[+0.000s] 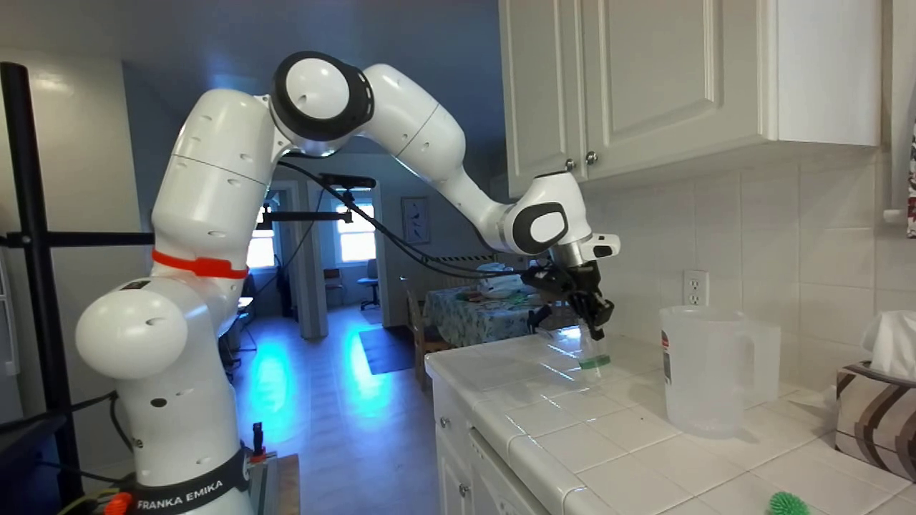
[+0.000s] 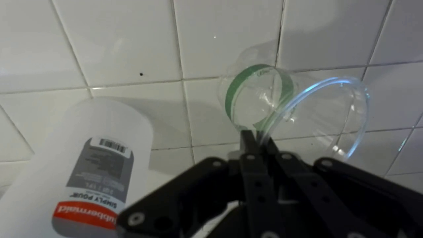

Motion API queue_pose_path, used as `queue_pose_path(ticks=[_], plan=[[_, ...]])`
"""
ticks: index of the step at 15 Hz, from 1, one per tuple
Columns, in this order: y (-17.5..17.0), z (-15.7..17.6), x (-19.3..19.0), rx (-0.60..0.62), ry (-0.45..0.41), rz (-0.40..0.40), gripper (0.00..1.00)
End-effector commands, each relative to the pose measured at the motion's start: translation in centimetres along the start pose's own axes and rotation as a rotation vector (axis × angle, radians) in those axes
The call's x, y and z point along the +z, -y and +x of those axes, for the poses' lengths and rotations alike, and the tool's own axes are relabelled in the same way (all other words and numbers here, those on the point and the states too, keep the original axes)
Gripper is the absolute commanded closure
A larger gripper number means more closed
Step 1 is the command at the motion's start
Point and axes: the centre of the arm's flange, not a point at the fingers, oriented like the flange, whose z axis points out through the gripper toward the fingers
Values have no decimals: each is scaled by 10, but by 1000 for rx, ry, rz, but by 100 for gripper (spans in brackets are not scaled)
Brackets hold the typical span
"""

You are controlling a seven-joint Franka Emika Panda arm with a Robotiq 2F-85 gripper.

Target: Pour the contents from the cup into the jar

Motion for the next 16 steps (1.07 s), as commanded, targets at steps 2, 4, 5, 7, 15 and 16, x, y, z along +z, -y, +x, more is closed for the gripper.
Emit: queue_pose_path(ticks=[2,4,5,7,15,16], plan=[[-6,-3,10,-53,32,66,98],[-1,-3,7,-28,18,40,98],[-1,-3,8,-30,20,39,94],[-1,-3,8,-31,19,37,94],[-2,-10,19,9,103,188,98],[-2,-10,20,13,103,192,98]])
